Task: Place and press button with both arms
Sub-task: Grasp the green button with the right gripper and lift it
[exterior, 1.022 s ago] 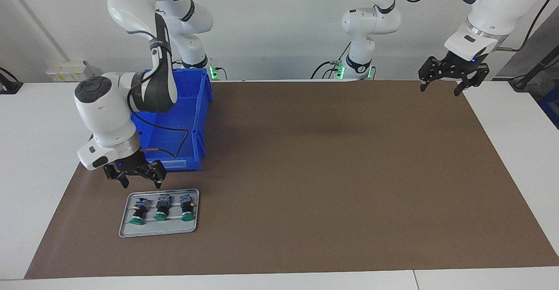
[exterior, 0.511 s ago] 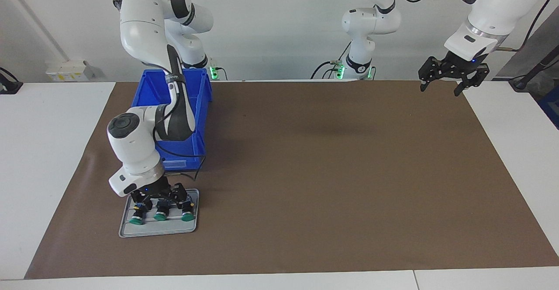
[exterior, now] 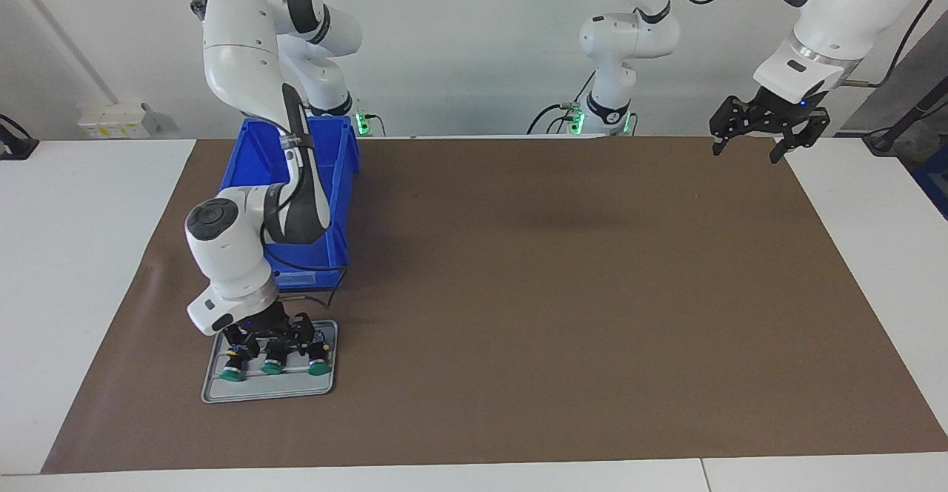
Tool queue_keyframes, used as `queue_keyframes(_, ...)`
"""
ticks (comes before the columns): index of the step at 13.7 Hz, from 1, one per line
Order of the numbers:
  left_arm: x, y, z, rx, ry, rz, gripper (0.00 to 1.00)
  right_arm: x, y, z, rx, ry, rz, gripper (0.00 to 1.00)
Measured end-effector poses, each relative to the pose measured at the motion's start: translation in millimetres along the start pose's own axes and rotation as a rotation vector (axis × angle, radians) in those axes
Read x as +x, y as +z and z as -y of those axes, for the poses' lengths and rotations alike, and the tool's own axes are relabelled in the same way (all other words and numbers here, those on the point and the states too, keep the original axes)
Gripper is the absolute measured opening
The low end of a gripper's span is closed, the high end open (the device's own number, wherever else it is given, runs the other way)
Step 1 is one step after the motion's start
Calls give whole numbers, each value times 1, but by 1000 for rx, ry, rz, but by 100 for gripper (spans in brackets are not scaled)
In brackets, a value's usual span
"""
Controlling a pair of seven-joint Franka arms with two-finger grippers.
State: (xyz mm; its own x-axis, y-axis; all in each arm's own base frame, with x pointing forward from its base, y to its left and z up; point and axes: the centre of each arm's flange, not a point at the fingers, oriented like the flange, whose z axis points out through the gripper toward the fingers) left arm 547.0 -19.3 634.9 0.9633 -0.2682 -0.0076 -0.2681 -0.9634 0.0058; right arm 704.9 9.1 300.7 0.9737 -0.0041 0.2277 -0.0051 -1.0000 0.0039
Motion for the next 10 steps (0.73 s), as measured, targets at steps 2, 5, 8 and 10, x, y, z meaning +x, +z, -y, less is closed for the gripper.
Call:
queue_keyframes(2,0,0,0,0,0,0,100,-2,2,-2,-1,2,6,81)
queue_keyframes(5,0,0,0,0,0,0,100,-4,5,-10,-4,13,12,44)
queue_keyframes(8,0,0,0,0,0,0,100,-3,2,-10,-4,13,13,41)
queue_keyframes(10,0,0,0,0,0,0,100,6,-11,-5,-2,57,22,41)
